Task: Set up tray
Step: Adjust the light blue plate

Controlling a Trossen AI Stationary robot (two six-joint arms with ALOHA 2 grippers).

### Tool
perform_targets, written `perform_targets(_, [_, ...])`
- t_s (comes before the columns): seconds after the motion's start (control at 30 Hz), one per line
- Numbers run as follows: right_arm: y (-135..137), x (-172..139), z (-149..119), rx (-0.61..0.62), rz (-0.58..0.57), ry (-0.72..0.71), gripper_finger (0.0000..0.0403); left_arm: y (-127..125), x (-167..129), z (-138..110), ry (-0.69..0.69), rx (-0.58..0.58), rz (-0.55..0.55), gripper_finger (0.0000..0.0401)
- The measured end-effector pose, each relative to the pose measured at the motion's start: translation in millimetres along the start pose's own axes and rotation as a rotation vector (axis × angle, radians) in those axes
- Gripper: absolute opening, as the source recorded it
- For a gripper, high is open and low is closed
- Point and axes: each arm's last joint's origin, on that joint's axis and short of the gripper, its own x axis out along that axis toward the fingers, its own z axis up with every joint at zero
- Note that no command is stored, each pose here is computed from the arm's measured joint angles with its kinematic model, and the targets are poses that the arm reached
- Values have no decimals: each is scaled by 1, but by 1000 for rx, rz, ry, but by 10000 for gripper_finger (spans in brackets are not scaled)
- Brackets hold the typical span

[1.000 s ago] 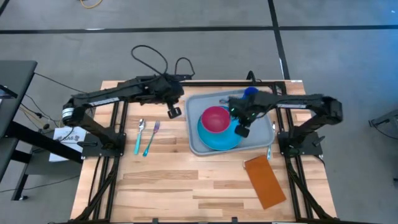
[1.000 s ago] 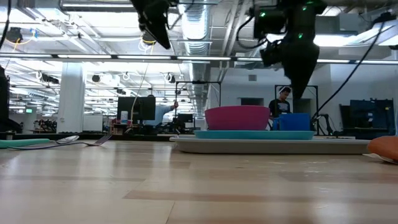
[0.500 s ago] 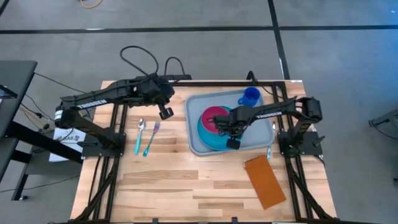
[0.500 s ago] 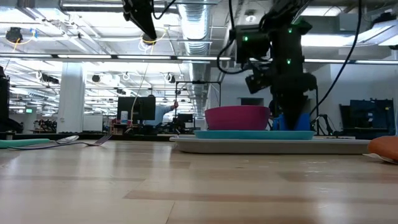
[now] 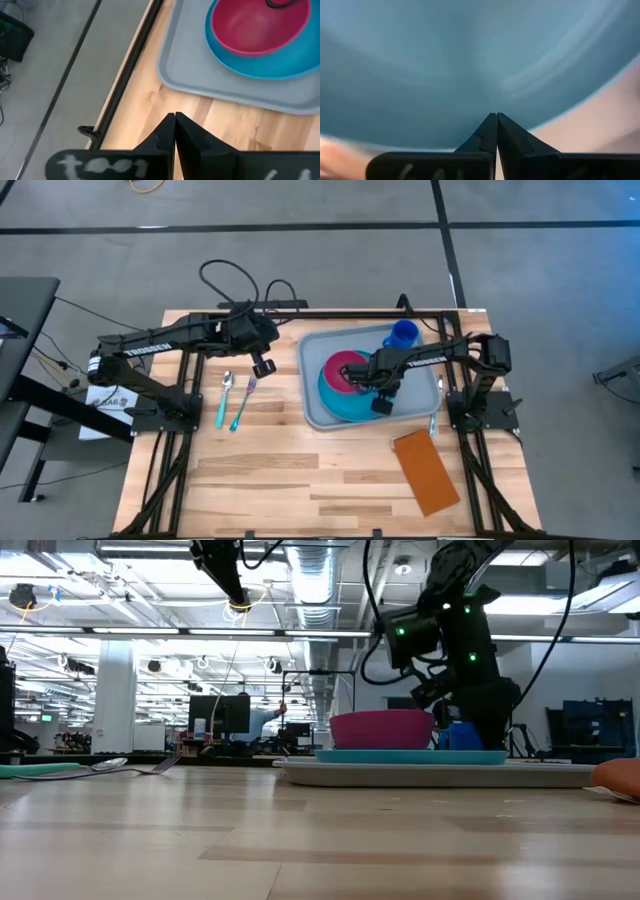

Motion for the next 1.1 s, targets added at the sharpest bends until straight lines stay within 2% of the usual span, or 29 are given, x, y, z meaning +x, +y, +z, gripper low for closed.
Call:
perform_targets(0.33, [-22, 33, -24, 66, -27, 178, 0, -1, 0, -2, 18, 6, 3, 0])
perform_targets(0.67, [-37, 28, -39, 74, -133, 287, 0, -1, 0, -2, 17, 6, 5, 0])
perform_targets(0.93, [-49, -5, -65, 128, -121, 230, 0, -1, 0, -2, 17, 6, 7, 0])
perform_targets(1.1, [-53, -31, -80, 193, -86, 44, 0, 0, 0, -1, 12, 4, 14, 0])
